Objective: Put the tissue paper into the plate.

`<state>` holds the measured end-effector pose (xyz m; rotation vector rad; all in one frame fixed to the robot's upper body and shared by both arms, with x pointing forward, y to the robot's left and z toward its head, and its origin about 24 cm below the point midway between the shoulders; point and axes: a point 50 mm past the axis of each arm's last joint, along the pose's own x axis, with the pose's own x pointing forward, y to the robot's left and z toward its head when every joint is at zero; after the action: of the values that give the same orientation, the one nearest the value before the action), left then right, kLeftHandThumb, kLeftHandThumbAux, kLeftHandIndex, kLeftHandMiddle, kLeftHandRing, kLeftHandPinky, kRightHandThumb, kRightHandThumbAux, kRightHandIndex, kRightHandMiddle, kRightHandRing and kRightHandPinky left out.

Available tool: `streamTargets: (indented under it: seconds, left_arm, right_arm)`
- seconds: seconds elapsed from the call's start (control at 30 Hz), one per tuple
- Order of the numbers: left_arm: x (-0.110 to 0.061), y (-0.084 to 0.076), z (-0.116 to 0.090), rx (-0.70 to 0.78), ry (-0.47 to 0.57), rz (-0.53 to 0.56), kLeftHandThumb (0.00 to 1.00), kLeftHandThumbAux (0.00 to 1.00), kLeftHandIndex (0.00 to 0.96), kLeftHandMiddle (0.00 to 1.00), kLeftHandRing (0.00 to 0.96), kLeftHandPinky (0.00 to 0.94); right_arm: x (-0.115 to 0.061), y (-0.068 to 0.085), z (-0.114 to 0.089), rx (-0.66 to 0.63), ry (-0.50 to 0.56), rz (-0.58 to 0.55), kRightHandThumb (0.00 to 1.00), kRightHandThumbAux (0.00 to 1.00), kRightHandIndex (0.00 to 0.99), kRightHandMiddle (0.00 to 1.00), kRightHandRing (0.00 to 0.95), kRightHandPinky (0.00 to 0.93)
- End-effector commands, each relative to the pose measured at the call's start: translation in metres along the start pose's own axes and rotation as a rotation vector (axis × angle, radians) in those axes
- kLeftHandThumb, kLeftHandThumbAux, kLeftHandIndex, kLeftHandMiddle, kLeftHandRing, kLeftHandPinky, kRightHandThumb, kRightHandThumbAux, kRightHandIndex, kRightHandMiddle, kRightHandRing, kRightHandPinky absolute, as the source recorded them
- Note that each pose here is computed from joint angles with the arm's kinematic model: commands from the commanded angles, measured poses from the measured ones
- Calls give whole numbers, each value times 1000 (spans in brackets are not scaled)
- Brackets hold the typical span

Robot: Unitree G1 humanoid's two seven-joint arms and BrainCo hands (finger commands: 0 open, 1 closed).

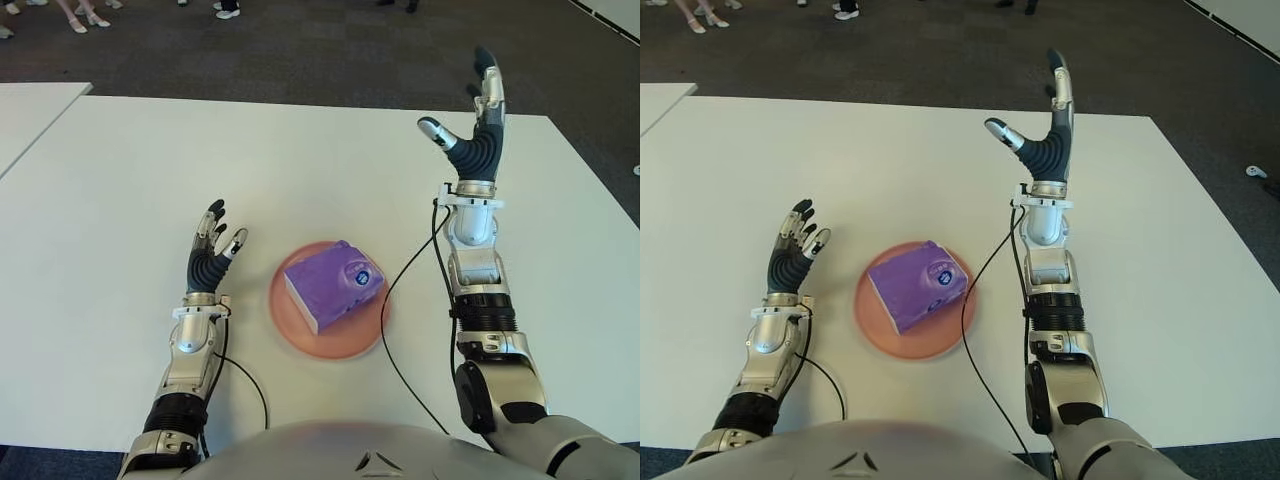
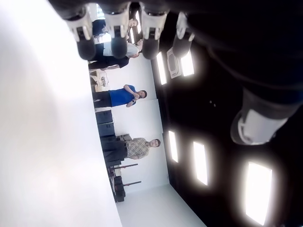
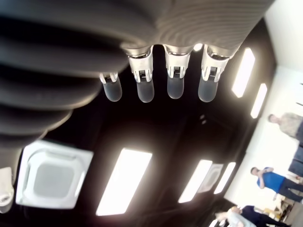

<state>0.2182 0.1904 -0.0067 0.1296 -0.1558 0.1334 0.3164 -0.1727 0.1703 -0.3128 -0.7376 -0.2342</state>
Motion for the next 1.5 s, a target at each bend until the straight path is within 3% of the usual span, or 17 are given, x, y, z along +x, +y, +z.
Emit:
streamTargets:
  seconds: [0.03, 0.23, 0.53, 0.63, 0.93, 1.17, 1.5]
  left_arm:
    - [-19, -2, -19, 2, 116, -5, 0, 501, 0, 0, 0, 0]
    - [-19, -2, -17, 6, 109, -9, 0, 498, 0, 0, 0, 0]
    - [-19, -3, -15, 11, 85, -13, 0, 497, 0, 0, 0, 0]
    - [-19, -2, -15, 9, 81, -13, 0, 500, 0, 0, 0, 0]
    - [-19, -2, -17, 10, 92, -14, 0, 495, 0, 0, 0, 0]
    - [-18, -1, -19, 13, 114, 0, 0, 492, 0, 0, 0, 0]
    - [-16, -1, -21, 8, 143, 32, 0, 496, 0, 0, 0, 0]
  right_arm:
    - [-3, -1, -3, 67, 4, -63, 0, 509, 0, 0, 0, 0]
    - [-10, 5, -11, 151, 56, -83, 0, 503, 0, 0, 0, 0]
    - [-19, 9, -27, 177, 139, -94, 0, 506, 0, 0, 0, 0]
    - [-33, 9, -37, 188, 210, -61, 0, 511, 0, 0, 0, 0]
    - [-47, 11, -49, 199, 314, -14, 0, 523, 0, 0, 0, 0]
    - [-82, 9, -62, 166, 387, 44, 0, 527, 0, 0, 0, 0]
    - [-88, 5, -66, 133, 405, 125, 0, 519, 0, 0, 0, 0]
